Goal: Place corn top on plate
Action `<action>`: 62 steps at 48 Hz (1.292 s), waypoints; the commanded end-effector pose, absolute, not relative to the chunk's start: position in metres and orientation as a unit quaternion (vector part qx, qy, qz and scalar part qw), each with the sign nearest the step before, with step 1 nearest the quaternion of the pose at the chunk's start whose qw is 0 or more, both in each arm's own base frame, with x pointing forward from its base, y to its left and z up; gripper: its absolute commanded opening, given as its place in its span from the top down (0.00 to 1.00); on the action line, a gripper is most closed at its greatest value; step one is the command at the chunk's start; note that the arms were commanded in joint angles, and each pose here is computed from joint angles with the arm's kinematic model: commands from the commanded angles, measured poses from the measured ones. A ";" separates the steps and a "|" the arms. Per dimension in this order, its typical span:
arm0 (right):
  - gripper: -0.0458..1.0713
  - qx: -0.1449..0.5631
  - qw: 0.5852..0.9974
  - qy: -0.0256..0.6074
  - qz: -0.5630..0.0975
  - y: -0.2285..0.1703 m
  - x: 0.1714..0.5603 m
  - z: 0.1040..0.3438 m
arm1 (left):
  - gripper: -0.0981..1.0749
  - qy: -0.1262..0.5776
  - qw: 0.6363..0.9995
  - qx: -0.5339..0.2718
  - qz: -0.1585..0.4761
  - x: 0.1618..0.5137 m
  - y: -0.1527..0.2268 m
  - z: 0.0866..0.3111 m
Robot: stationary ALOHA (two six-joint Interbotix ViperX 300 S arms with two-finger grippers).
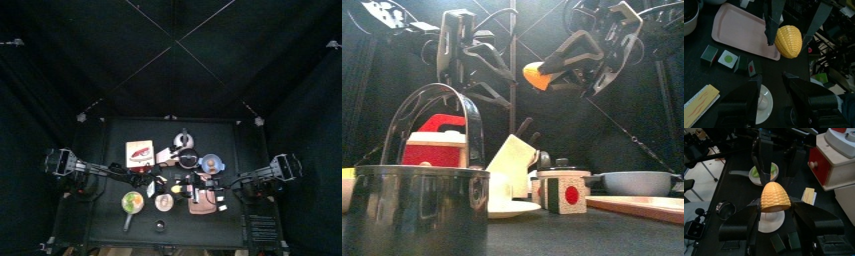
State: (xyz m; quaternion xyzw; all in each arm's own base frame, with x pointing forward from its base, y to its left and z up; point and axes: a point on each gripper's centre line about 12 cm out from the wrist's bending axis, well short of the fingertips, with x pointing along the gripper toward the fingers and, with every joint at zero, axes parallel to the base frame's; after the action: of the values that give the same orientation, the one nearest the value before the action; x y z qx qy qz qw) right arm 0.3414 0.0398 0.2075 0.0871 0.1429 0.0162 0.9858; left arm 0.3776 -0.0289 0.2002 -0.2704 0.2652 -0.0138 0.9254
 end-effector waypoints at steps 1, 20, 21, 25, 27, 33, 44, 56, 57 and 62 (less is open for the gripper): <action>0.38 0.090 0.987 0.130 0.020 0.041 0.340 0.219 | 0.26 0.251 0.929 -0.270 -0.019 0.379 -0.029 0.211; 0.37 0.170 0.951 0.256 -0.003 0.043 0.304 0.189 | 0.26 0.248 0.936 -0.243 -0.049 0.347 -0.043 0.220; 0.37 0.176 0.948 0.264 -0.006 0.043 0.301 0.186 | 0.26 0.249 0.937 -0.241 -0.053 0.343 -0.045 0.220; 0.37 0.203 0.934 0.292 -0.017 0.042 0.289 0.174 | 0.25 0.256 0.937 -0.228 -0.065 0.329 -0.053 0.218; 0.37 0.213 0.928 0.304 -0.022 0.042 0.284 0.169 | 0.25 0.259 0.937 -0.224 -0.067 0.323 -0.056 0.217; 0.37 0.221 0.913 0.342 -0.026 0.044 0.272 0.153 | 0.25 0.275 0.937 -0.204 -0.069 0.307 -0.062 0.209; 0.34 0.223 0.904 0.365 -0.029 0.044 0.265 0.144 | 0.25 0.304 0.935 -0.164 -0.077 0.286 -0.074 0.193; 0.24 0.223 0.896 0.383 -0.027 0.045 0.261 0.140 | 0.25 0.330 0.930 -0.146 -0.066 0.274 -0.080 0.181; 0.23 0.224 0.895 0.385 -0.027 0.045 0.261 0.139 | 0.25 0.330 0.930 -0.146 -0.065 0.274 -0.081 0.182; 0.19 0.225 0.893 0.389 -0.027 0.045 0.261 0.139 | 0.24 0.339 0.928 -0.146 -0.053 0.272 -0.082 0.179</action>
State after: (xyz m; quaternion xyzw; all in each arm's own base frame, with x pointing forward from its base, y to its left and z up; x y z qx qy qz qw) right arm 0.2583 0.0449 0.1339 0.2220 0.3956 -0.0287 0.8907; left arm 0.2707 -0.0799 0.1749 -0.1448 0.3415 -0.0568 0.9269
